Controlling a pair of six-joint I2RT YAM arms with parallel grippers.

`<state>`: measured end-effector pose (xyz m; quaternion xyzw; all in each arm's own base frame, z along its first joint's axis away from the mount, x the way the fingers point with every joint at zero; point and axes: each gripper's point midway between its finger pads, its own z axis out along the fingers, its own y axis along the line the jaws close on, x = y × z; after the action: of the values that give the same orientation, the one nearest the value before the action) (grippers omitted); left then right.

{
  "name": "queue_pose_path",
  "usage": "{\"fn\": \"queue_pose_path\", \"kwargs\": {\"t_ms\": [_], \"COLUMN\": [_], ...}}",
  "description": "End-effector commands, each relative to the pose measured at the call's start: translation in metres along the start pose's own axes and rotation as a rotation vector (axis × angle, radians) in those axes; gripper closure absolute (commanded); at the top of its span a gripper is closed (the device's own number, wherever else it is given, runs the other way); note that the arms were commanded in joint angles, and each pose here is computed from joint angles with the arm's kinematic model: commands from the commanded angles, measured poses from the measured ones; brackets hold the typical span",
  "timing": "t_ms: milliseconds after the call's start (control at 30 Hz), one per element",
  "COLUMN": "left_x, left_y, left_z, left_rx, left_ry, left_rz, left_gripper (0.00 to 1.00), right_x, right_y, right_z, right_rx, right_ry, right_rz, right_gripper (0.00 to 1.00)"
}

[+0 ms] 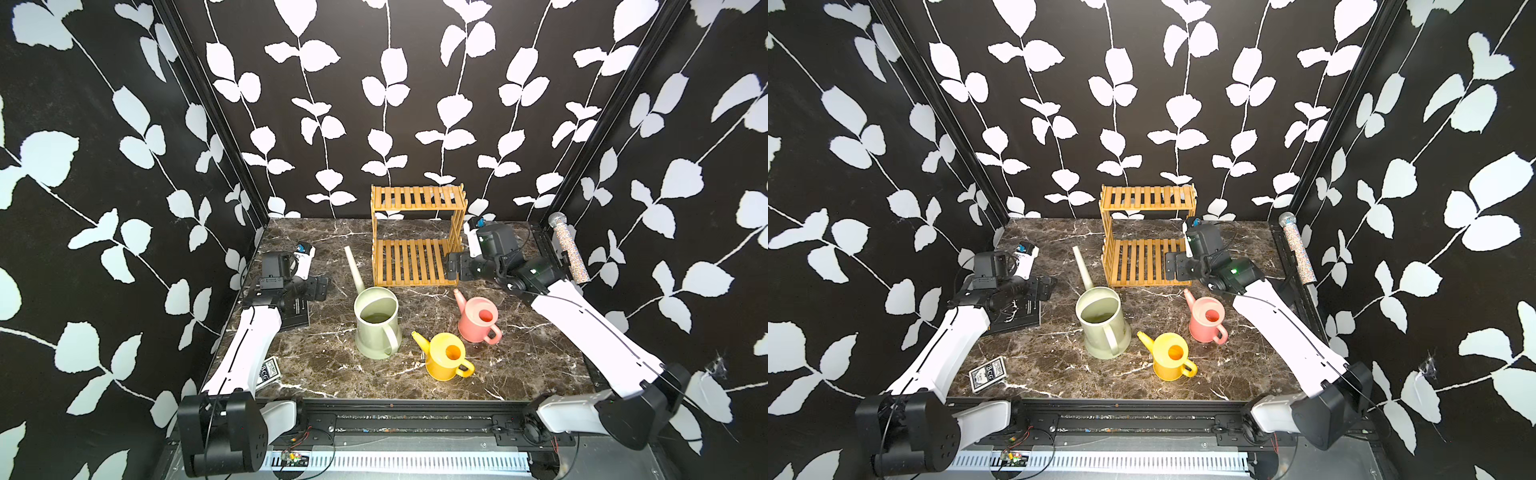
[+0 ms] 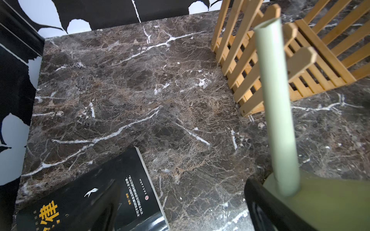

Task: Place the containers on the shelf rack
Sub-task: 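Pick up a container from the center of the board.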

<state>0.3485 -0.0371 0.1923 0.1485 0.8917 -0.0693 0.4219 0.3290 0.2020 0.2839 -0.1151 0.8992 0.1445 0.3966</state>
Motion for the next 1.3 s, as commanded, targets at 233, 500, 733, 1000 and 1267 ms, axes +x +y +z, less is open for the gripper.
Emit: {"fn": "queue_pose_path", "kwargs": {"t_ms": [233, 500, 733, 1000, 1267], "left_x": [-0.022, -0.037, -0.047, -0.054, -0.058], "left_y": [-0.017, -0.031, -0.050, -0.064, -0.080], "left_z": [-0.037, -0.065, -0.086, -0.101, -0.117], "left_rx": [0.064, 0.130, 0.228, 0.300, 0.378], "left_ry": [-0.051, -0.053, -0.051, -0.060, -0.076], "left_rz": [0.088, 0.152, 0.192, 0.222, 0.256], "left_gripper": [0.01, 0.01, 0.02, 0.01, 0.01], "right_x": [0.048, 0.090, 0.109, 0.128, 0.145], "right_y": [0.056, 0.104, 0.145, 0.181, 0.201], "right_z": [-0.024, -0.025, -0.029, -0.033, -0.017], "right_rx": [-0.133, -0.165, -0.226, -0.320, -0.342], "right_ry": [0.095, 0.140, 0.141, 0.164, 0.228], "right_rz": [0.009, -0.091, -0.174, -0.216, -0.246], "right_gripper": [0.02, 0.02, 0.06, 0.11, 0.20]}}
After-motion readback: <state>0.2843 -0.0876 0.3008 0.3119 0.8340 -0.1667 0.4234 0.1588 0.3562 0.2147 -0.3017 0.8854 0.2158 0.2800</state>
